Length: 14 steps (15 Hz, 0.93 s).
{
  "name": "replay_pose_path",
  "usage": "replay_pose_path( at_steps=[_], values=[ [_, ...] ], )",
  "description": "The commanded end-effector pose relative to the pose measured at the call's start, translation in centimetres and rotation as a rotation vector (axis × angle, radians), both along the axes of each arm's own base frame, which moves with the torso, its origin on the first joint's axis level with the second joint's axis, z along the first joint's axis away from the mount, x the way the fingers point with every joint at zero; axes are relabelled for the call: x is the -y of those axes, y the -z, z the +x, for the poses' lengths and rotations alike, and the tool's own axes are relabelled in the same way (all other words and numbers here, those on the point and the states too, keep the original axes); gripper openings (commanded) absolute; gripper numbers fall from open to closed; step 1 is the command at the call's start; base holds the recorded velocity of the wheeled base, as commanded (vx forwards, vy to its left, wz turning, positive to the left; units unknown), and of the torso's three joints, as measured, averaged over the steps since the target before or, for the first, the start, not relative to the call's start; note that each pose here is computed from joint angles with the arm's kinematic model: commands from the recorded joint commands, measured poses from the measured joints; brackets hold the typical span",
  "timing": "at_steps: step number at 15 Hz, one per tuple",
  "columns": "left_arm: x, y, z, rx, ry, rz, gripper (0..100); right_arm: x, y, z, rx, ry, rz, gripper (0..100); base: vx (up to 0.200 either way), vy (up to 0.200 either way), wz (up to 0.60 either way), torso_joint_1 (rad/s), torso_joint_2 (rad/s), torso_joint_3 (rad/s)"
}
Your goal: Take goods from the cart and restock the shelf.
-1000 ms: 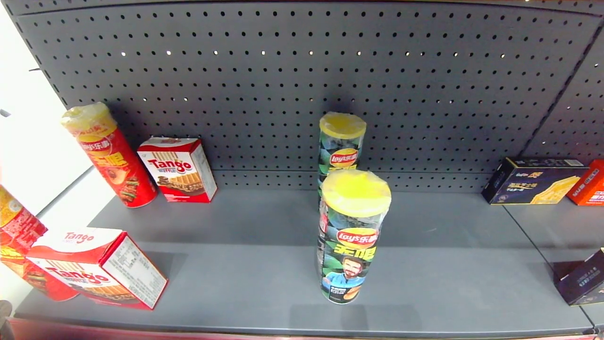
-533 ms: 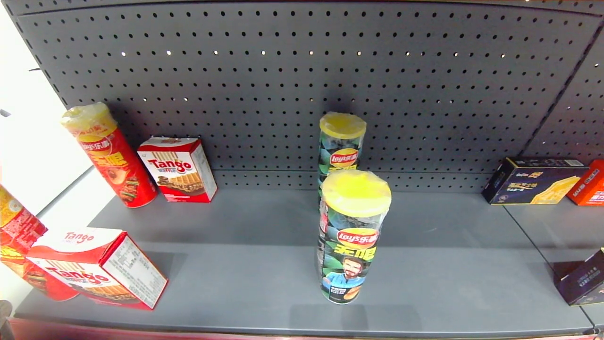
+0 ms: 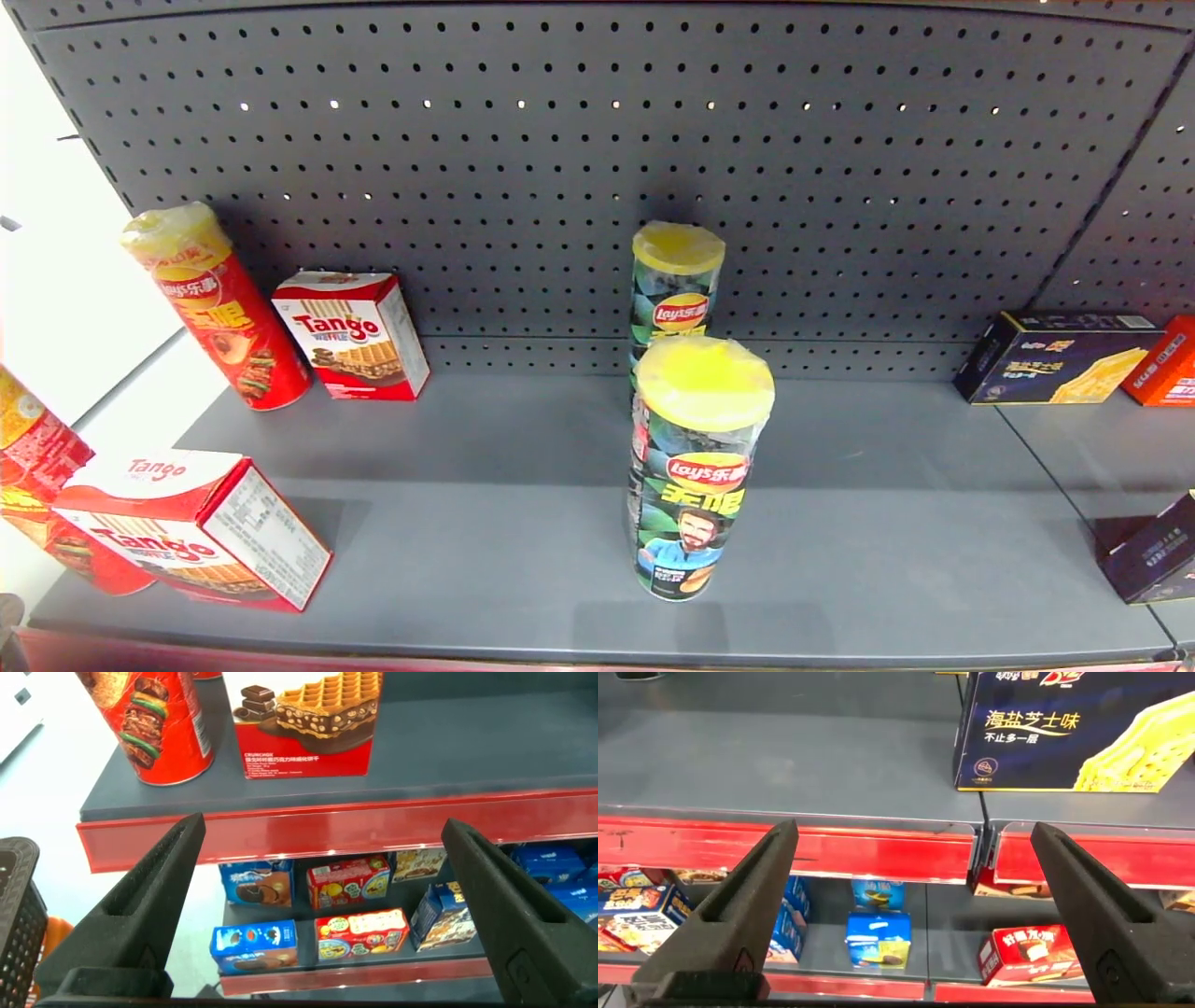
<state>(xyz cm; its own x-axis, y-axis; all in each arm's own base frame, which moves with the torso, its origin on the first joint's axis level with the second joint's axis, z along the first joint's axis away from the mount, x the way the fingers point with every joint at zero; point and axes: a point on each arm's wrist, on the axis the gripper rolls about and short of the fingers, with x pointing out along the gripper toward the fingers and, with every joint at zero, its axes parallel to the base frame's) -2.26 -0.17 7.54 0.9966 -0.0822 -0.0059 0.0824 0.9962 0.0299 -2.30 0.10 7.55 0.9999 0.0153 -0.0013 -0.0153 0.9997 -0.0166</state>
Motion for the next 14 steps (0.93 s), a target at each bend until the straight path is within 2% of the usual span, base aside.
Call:
replay_pose_path(
  at_steps=[1,4,7,14],
  values=[
    [0.00,0.00,0.00,0.000,-0.001,-0.001,100,0.00,0.00,0.02,-0.003,0.000,0.000,100,-0.200,0.000,0.00,0.002,0.00,-0.002],
    [0.00,-0.01,0.01,-0.002,0.000,-0.007,100,0.00,0.00,0.02,-0.003,-0.002,0.000,100,0.000,0.000,0.00,0.000,0.00,0.000],
    [0.02,-0.01,0.01,-0.002,0.007,0.002,100,0.00,0.00,0.02,-0.003,0.000,0.000,100,0.000,0.000,0.00,0.000,0.00,0.000],
    [0.01,0.00,0.00,0.000,0.005,0.000,100,0.00,0.00,0.02,-0.003,0.000,0.000,100,0.000,0.000,0.00,0.000,0.00,0.000]
  ],
)
